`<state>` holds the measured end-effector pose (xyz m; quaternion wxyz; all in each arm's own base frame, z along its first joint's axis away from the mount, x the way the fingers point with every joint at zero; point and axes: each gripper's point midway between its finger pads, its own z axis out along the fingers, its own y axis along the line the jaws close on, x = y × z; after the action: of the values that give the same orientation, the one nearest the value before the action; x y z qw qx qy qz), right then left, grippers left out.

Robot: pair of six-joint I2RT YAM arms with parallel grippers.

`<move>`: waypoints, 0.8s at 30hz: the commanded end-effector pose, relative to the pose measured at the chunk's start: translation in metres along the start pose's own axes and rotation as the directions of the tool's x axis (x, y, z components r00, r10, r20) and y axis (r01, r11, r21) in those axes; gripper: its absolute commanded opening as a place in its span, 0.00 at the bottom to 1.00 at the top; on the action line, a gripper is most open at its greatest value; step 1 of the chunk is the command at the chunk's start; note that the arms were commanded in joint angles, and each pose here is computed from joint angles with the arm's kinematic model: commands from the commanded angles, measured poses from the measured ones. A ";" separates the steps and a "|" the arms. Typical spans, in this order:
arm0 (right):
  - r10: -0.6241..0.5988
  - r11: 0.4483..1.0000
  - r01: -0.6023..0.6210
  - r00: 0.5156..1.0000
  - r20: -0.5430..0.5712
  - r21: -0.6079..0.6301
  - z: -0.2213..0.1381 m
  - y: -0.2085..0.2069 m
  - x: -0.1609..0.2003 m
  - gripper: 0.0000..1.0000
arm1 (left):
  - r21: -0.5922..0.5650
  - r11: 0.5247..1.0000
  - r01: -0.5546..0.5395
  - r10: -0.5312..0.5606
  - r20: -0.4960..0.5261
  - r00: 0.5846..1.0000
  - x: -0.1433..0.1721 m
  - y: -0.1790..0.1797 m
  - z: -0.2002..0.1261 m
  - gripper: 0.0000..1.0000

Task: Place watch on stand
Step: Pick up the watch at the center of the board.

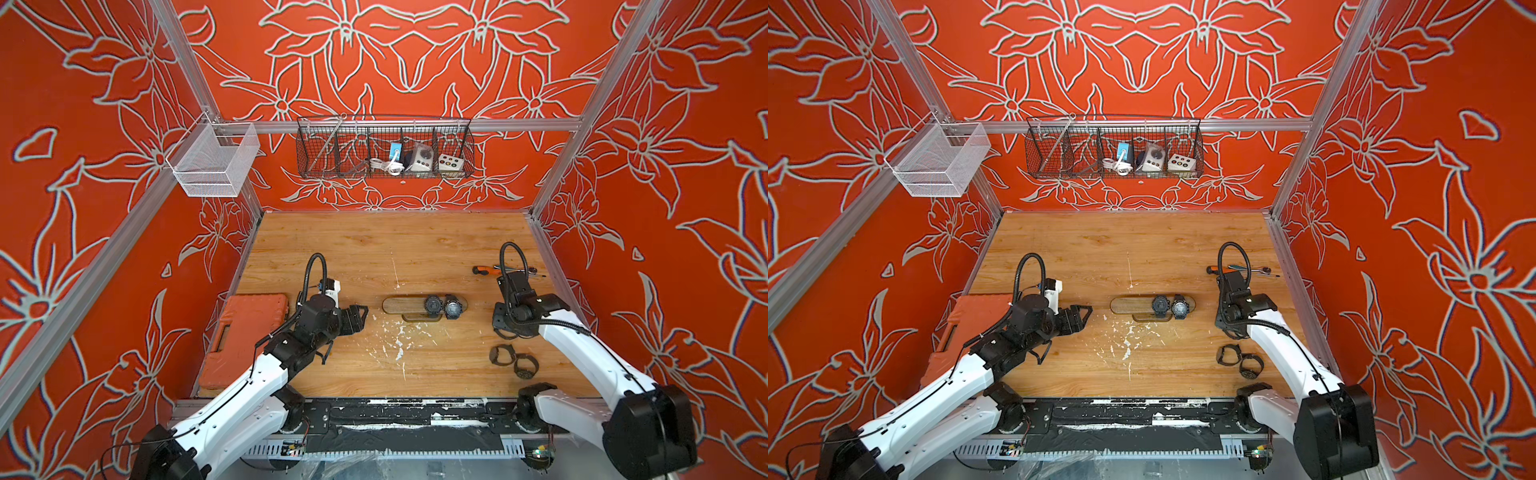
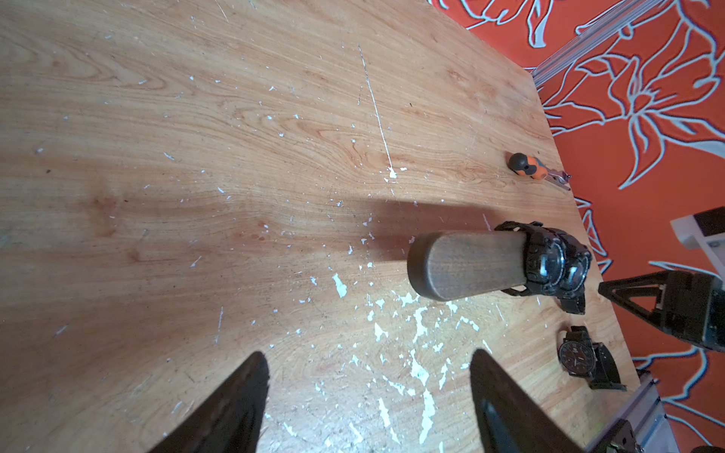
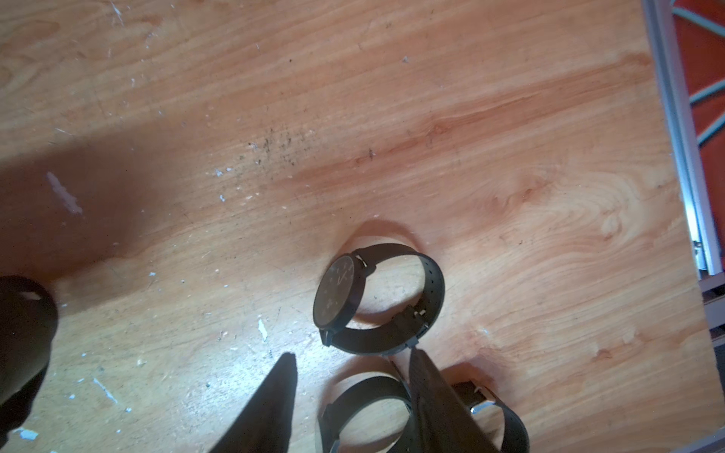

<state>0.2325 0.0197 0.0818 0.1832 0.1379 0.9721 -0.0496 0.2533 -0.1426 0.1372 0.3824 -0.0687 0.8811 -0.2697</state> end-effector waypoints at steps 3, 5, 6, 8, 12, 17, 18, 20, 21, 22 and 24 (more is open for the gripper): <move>0.024 0.999 -0.025 0.999 -0.029 -0.031 0.013 0.009 0.002 0.48 | -0.001 1.000 -0.003 0.003 0.015 1.000 -0.002 0.002 0.001 0.79; 0.025 0.999 -0.026 0.999 -0.044 -0.027 0.018 0.011 0.002 0.48 | 0.006 1.000 -0.007 0.007 0.015 1.000 -0.002 0.001 0.001 0.80; 0.024 0.999 -0.025 0.998 -0.052 -0.022 0.020 0.010 0.003 0.48 | 0.011 1.000 -0.006 0.006 0.015 1.000 -0.001 0.000 0.001 0.80; 0.024 1.000 -0.024 0.998 -0.065 -0.010 0.025 0.008 0.005 0.47 | 0.014 1.000 -0.003 0.002 0.018 1.000 -0.001 0.001 0.001 0.80; 0.052 0.998 -0.053 0.996 -0.071 -0.015 0.031 0.006 0.006 0.45 | 0.012 1.000 -0.002 0.002 0.017 1.000 0.000 0.002 0.001 0.80; 0.065 0.998 -0.067 0.994 -0.084 -0.015 0.040 0.005 0.005 0.44 | 0.017 1.000 -0.004 0.004 0.021 1.000 -0.001 0.000 0.001 0.80; 0.067 0.998 -0.068 0.994 -0.087 -0.016 0.042 0.005 0.005 0.43 | 0.018 1.000 -0.004 0.004 0.021 1.000 -0.001 0.000 0.002 0.80; 0.069 0.997 -0.071 0.994 -0.088 -0.016 0.045 0.005 0.004 0.39 | 0.019 1.000 -0.005 0.004 0.018 1.000 -0.001 0.000 0.002 0.80; 0.069 0.997 -0.071 0.994 -0.087 -0.016 0.047 0.005 0.004 0.38 | 0.019 1.000 -0.003 0.003 0.018 1.000 -0.001 0.000 0.002 0.80; 0.071 0.997 -0.073 0.994 -0.087 -0.016 0.048 0.005 0.003 0.37 | 0.018 1.000 -0.003 0.003 0.018 1.000 -0.001 0.000 0.002 0.80; 0.066 0.998 -0.068 0.994 -0.092 -0.016 0.049 0.006 0.003 0.33 | 0.017 1.000 -0.004 0.004 0.017 1.000 0.000 0.001 0.002 0.80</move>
<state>0.2473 0.0196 0.0392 0.1425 0.1648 0.9755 -0.0296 0.2524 -0.1432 0.1318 0.3819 -0.0660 0.8808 -0.2722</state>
